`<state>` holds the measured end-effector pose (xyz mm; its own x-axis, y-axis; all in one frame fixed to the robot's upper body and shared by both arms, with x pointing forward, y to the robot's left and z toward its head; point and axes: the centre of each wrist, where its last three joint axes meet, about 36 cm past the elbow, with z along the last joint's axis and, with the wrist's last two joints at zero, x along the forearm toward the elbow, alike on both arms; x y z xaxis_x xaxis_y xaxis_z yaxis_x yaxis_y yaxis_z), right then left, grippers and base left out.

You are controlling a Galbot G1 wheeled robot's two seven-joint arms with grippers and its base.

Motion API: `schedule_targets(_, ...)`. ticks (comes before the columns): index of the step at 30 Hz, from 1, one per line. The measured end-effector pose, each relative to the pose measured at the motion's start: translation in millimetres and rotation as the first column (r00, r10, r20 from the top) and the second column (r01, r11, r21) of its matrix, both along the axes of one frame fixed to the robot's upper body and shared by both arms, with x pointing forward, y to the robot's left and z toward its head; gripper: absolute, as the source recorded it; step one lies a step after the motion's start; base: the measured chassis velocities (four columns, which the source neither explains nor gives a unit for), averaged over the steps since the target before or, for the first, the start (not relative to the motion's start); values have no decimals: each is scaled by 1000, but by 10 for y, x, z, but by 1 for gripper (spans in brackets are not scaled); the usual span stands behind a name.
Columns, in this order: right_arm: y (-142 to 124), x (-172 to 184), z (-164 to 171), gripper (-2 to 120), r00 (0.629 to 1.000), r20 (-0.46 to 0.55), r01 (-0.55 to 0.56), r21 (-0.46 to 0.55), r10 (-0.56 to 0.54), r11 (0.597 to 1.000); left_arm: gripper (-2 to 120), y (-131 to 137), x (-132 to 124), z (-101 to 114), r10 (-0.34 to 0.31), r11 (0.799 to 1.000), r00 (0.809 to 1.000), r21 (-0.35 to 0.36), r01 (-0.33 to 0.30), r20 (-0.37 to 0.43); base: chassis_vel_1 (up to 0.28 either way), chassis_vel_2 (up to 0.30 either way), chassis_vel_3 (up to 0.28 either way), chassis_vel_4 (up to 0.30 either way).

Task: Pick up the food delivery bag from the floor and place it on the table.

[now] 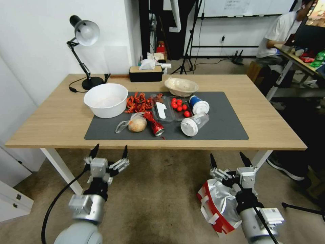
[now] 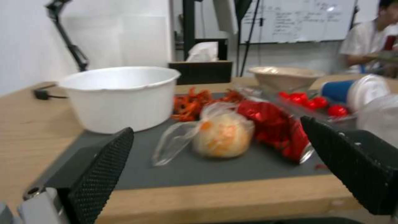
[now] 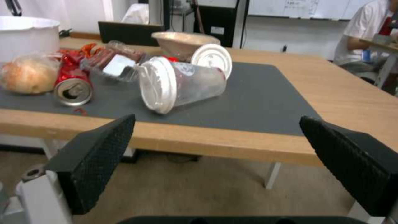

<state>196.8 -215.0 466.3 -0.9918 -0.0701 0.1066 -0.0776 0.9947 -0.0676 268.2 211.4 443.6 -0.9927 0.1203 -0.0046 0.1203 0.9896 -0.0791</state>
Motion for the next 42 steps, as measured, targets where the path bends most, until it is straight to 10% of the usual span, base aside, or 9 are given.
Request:
schedule_targets(12, -54, -12, 79, 100, 999, 32, 0, -11, 0, 1000, 100, -85, 260, 80, -111, 986, 992, -134, 103, -54, 0, 0, 0, 0)
schedule_targets(42, -56, 47, 28, 100, 998, 64, -3, 17, 1, 1000, 100, -62, -118, 18, 13, 987, 993, -156, -32, -120, 0, 0, 0, 0)
